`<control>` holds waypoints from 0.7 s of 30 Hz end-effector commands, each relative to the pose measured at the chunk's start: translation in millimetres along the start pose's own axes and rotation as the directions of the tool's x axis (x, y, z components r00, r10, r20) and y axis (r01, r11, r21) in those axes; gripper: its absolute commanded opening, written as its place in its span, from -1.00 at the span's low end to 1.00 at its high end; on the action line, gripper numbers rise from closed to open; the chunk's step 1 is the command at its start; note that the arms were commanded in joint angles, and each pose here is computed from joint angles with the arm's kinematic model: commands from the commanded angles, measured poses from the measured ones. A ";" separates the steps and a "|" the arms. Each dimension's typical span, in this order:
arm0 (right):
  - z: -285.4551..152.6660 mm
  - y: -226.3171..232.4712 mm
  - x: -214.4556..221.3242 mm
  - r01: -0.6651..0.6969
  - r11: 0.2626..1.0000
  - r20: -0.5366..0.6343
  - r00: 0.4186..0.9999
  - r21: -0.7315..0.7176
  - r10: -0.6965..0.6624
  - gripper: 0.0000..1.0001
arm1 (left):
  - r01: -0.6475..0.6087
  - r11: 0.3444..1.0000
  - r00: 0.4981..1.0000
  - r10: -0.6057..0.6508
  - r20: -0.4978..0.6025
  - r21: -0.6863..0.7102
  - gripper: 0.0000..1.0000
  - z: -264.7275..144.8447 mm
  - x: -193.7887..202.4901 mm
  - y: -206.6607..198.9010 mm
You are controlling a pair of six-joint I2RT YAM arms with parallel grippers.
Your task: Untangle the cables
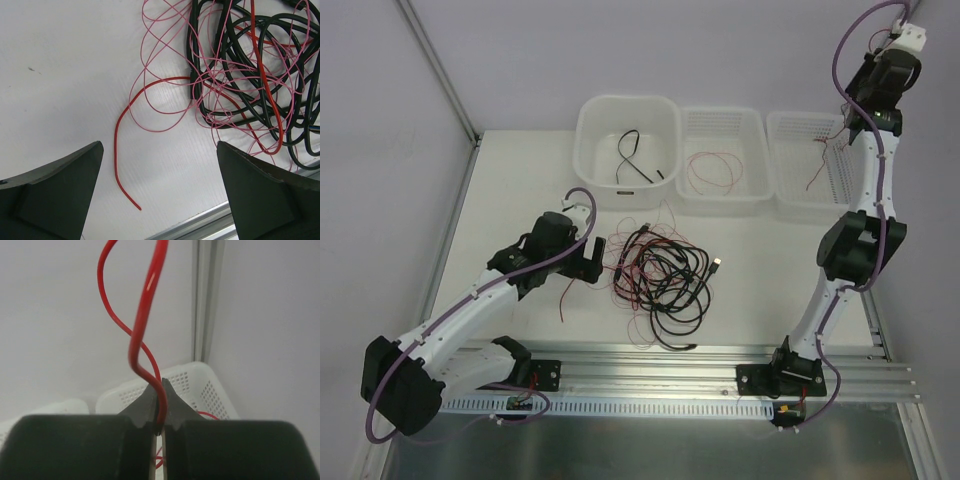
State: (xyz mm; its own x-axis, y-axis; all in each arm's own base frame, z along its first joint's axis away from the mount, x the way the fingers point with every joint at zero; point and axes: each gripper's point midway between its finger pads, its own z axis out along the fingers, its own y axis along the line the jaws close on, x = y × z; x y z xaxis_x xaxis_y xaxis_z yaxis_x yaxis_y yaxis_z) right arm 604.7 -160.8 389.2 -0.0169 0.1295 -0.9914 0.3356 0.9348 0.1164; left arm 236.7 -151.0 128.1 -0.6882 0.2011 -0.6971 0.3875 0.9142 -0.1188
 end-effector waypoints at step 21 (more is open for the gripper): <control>-17.1 -6.1 197.2 -0.217 0.976 -0.565 0.807 -0.007 0.176 0.37 | -0.010 0.999 1.000 0.010 0.007 0.031 0.98 -2.2 -3.6 -2.5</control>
State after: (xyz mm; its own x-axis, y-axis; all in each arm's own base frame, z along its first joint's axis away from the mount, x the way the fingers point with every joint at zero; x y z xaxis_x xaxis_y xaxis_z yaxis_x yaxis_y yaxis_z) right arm 591.2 -145.7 129.7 -0.5580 0.4461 -0.6998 0.3761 0.8876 0.2659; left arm 235.5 -152.8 124.7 -0.6955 0.2133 -0.6862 0.4030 0.9064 -0.1267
